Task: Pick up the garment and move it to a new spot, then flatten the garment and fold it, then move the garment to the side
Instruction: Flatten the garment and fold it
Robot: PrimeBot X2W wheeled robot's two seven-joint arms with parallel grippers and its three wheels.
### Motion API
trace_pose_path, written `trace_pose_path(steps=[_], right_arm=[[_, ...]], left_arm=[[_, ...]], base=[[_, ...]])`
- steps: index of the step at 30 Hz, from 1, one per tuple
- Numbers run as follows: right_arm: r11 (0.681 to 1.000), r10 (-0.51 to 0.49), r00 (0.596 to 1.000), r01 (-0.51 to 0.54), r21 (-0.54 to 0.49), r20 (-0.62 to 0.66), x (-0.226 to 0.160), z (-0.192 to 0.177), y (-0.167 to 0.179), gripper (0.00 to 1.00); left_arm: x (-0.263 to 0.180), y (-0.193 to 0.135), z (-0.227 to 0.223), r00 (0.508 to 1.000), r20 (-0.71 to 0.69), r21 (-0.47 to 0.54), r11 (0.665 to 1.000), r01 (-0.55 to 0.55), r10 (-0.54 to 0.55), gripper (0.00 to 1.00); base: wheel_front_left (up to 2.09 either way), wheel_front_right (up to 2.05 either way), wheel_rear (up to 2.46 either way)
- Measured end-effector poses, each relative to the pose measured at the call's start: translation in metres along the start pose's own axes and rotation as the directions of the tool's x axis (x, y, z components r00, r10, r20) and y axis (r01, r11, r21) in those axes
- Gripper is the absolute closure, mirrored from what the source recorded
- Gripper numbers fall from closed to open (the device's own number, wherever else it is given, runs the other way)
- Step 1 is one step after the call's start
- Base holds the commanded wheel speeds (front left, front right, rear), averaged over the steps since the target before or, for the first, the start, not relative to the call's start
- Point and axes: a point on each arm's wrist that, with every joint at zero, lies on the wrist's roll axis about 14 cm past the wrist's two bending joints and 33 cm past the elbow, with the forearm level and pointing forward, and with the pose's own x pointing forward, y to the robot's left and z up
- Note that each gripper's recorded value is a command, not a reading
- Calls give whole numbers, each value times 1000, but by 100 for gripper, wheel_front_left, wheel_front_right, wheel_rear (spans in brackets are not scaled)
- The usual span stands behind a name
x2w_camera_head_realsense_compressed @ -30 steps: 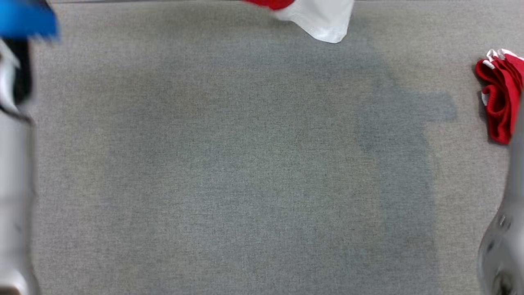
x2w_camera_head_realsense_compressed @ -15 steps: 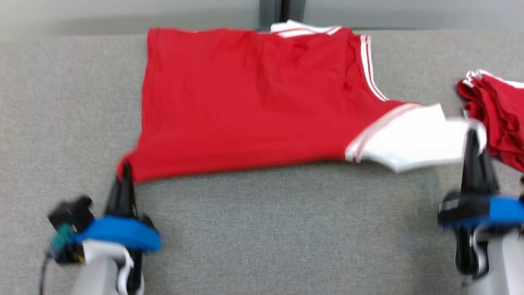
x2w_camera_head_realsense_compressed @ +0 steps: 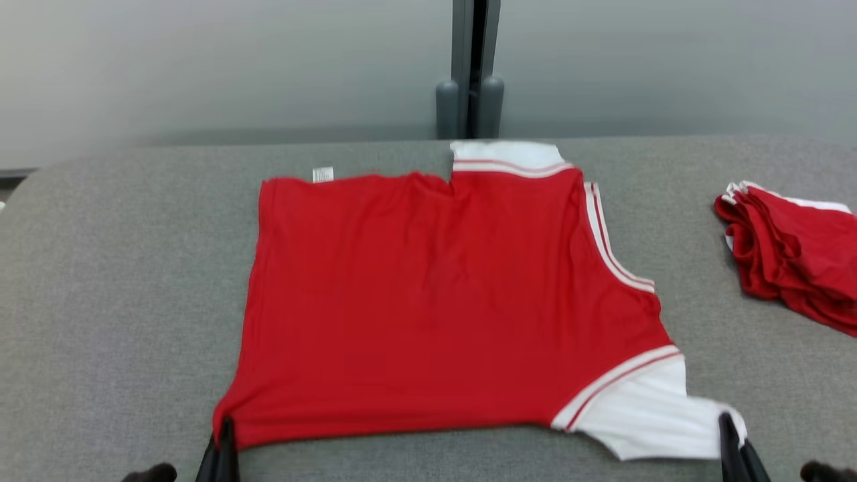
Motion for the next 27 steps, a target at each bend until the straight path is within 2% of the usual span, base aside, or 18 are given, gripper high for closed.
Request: trace_pose_path(steps=[6, 11, 18, 27], right_arm=[[1000, -23, 999, 23, -9, -43, -31, -17, -12, 100], [1000, -18, 1000, 18, 0, -20, -31, -10, -11, 100], [998, 65, 993, -68, 20, 102, 9, 32, 22, 100], [993, 117, 979, -119, 4, 166, 75, 60, 51, 100]], left_arm=[[-22, 5, -5, 1000, 3, 8, 1000, -11, 11, 100], [-24, -9, 2, 999, 29, 13, 999, 35, -35, 100], [5, -45, 41, 981, 136, 4, 991, 137, -137, 100], [51, -51, 52, 980, 137, 16, 989, 144, -145, 100]], base=[[0, 0, 0], [0, 0, 0], [0, 0, 0], [0, 0, 0]])
